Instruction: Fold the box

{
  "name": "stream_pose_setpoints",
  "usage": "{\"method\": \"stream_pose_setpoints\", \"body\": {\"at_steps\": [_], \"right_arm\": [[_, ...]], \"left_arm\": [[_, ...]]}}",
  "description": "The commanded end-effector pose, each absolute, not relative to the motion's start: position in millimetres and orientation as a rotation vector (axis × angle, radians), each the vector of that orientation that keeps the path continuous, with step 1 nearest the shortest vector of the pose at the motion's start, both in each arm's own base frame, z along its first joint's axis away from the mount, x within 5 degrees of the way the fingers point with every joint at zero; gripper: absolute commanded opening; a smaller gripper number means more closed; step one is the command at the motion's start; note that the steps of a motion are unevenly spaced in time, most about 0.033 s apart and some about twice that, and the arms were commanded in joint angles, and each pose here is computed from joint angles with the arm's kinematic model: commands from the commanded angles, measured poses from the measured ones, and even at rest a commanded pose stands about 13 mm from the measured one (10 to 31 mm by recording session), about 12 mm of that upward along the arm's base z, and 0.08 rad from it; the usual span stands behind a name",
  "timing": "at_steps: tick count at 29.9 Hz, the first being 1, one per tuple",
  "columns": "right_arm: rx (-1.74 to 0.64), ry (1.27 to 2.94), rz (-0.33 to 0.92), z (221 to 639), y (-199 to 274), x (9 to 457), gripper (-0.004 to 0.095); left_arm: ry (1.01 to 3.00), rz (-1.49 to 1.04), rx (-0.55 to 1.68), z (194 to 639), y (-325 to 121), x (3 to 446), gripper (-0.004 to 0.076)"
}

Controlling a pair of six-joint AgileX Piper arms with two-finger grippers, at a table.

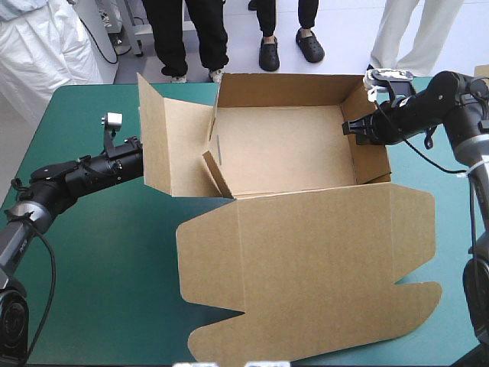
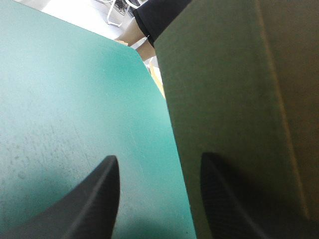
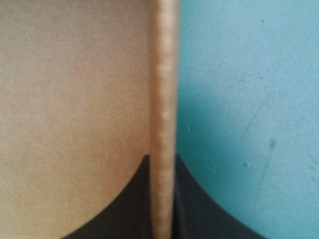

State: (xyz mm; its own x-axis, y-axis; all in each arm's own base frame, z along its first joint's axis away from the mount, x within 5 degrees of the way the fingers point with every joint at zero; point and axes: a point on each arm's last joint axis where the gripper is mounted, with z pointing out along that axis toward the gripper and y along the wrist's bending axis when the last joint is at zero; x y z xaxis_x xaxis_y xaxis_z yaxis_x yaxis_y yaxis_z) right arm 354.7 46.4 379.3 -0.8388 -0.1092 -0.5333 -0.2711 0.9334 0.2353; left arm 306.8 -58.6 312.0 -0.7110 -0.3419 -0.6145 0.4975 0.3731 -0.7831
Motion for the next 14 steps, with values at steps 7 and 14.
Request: {"method": "stream_pose_setpoints", "body": {"at_steps": [7, 14], "right_arm": [[-0.260, 2.440, 0.452, 405.6, 50.3, 345.6, -0.0021], [-0.254, 2.438, 0.450, 405.7, 50.1, 345.9, -0.0022]], "left_arm": [[1.725, -1.547, 0.252, 367.7, -90.6, 302.9, 0.0395], [1.763, -1.535, 0.310, 381.0, -107.1, 301.4, 0.0398]]}}
